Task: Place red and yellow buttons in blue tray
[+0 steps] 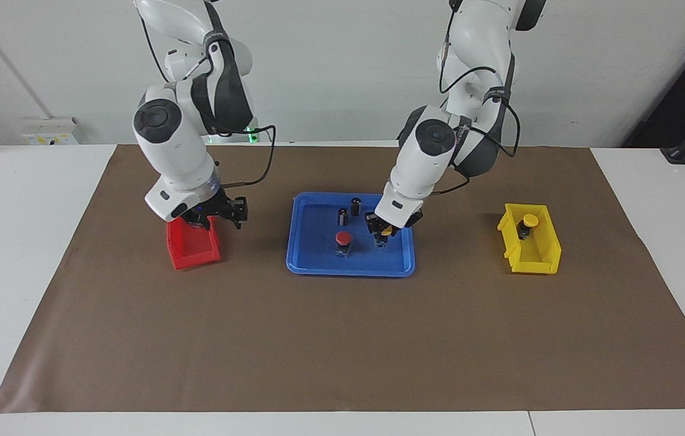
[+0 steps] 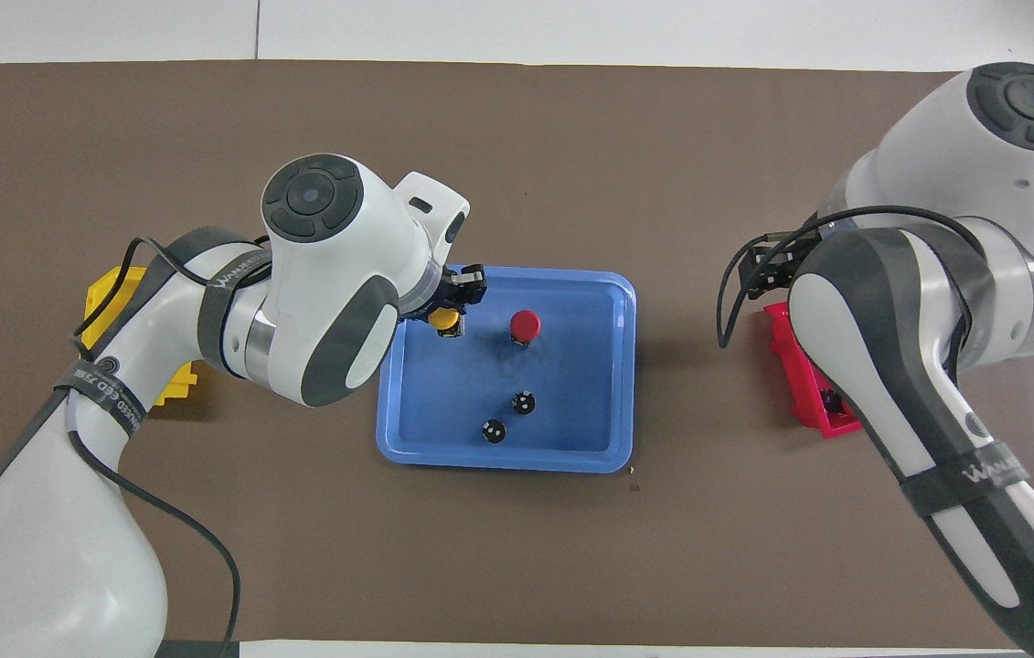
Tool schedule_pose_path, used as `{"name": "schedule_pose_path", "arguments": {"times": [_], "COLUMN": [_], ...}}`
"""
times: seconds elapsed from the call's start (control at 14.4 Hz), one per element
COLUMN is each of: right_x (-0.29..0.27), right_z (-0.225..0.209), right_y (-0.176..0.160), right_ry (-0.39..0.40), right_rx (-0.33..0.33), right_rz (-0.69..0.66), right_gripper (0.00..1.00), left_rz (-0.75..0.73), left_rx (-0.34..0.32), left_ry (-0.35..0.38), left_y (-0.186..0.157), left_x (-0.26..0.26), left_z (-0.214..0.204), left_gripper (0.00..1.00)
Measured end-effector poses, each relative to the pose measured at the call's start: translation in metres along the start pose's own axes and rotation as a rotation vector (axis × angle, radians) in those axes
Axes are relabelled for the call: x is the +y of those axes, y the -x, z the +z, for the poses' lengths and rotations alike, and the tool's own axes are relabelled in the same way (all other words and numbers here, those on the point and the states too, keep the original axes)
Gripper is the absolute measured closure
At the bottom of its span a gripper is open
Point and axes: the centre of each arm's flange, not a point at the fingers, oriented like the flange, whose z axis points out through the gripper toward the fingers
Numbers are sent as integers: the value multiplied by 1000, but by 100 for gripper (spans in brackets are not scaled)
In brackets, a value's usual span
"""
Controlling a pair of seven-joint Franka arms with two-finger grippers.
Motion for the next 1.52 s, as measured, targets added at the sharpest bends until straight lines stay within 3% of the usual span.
{"name": "schedule_pose_path", "arguments": {"times": [0.35, 0.69, 0.76, 0.83, 1.11, 1.25, 1.39, 1.52], "right_x": [96, 89, 87, 86, 85, 84, 84, 84], "right_z": [33, 66, 75, 82, 93, 98, 105, 110], "right_y": [43, 60, 64, 68, 79, 83, 88, 92], "right_ry": [-48, -44, -41, -40, -38, -37, -34, -34], "right_rx": [-72, -56, -48, -43, -29, -26, -15, -13], "right_rz": [-63, -80, -81, -83, -107, -112, -130, -138], "right_gripper": [32, 35, 36, 36, 37, 37, 37, 37], "left_rz": [-11, -37, -45, -48, -67, -68, -70, -94], "left_rx": [3, 12, 14, 14, 15, 9, -15, -31], "left_ry": [1, 7, 8, 9, 12, 9, -11, -29], "left_y": [-7, -9, -8, -7, -1, 0, 3, 4], "left_x": [2, 1, 2, 3, 11, 13, 10, -11], "left_z": [26, 35, 35, 35, 34, 21, -18, -75], "left_gripper": [59, 56, 54, 44, 37, 37, 36, 23]}}
